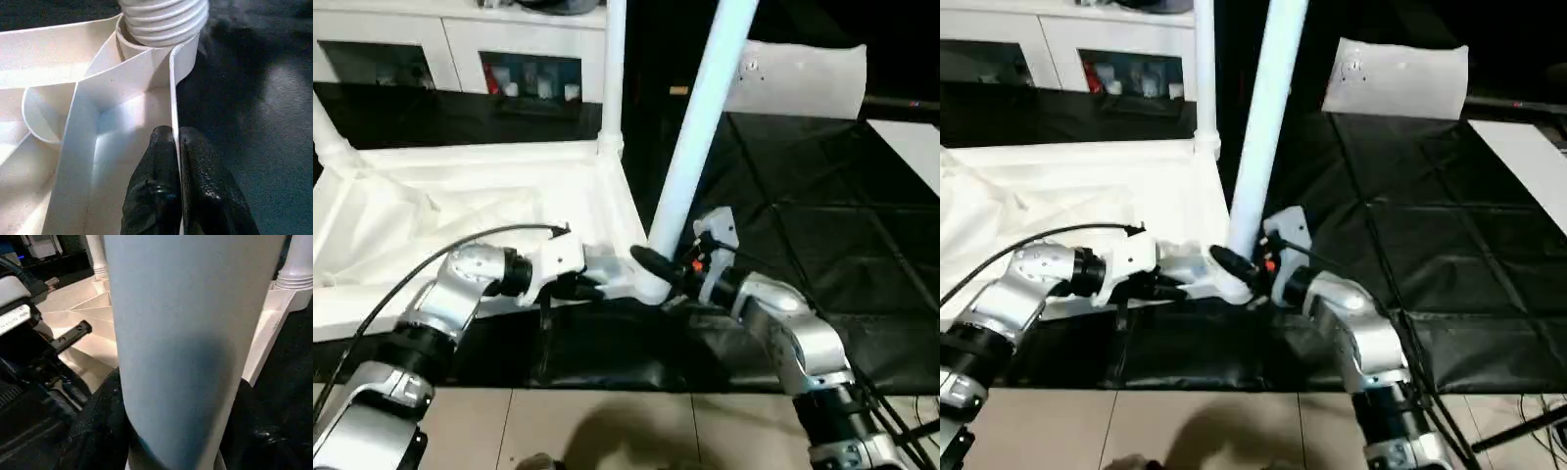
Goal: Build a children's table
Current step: Insert table leg to table base
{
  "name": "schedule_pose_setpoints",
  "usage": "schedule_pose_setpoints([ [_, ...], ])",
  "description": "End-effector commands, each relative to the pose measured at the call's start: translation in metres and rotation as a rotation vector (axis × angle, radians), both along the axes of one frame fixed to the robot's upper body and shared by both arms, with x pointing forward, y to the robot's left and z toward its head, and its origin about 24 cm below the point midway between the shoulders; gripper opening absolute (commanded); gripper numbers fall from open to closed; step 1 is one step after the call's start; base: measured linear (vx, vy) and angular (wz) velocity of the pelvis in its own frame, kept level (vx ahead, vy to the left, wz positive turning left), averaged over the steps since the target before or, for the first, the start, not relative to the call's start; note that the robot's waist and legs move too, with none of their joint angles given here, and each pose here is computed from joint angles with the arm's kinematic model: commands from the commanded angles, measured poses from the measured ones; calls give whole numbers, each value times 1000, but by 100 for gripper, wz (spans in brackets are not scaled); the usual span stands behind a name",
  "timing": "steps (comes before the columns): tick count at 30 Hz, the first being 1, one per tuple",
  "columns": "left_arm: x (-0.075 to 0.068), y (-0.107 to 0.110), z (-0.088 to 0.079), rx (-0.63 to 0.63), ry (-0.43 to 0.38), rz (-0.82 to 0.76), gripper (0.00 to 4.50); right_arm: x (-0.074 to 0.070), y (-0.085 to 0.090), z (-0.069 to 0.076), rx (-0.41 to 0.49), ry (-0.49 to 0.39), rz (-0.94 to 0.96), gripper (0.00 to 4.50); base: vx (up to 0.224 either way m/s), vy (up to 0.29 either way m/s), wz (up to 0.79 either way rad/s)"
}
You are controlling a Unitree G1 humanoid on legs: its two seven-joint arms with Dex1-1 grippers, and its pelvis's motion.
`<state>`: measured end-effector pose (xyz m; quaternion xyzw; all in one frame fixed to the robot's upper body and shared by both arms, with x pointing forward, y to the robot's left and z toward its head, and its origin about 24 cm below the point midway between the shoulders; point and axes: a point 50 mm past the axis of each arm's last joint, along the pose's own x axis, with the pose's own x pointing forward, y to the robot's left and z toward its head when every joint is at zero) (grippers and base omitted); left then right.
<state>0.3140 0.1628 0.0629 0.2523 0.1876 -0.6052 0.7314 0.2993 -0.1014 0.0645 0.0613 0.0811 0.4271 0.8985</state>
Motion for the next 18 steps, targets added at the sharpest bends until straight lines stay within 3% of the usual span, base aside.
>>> schedule_pose_setpoints([
  [1,-4,0,-2,6,27,-29,0,2,-2,-3,-33,9,4,193,0,0,0],
  [14,-1,0,0,9,16,-23,0,4,2,-13,-78,59,65,193,0,0,0],
  [18,-2,0,0,10,16,-23,0,9,-2,-18,8,105,-22,193,0,0,0],
])
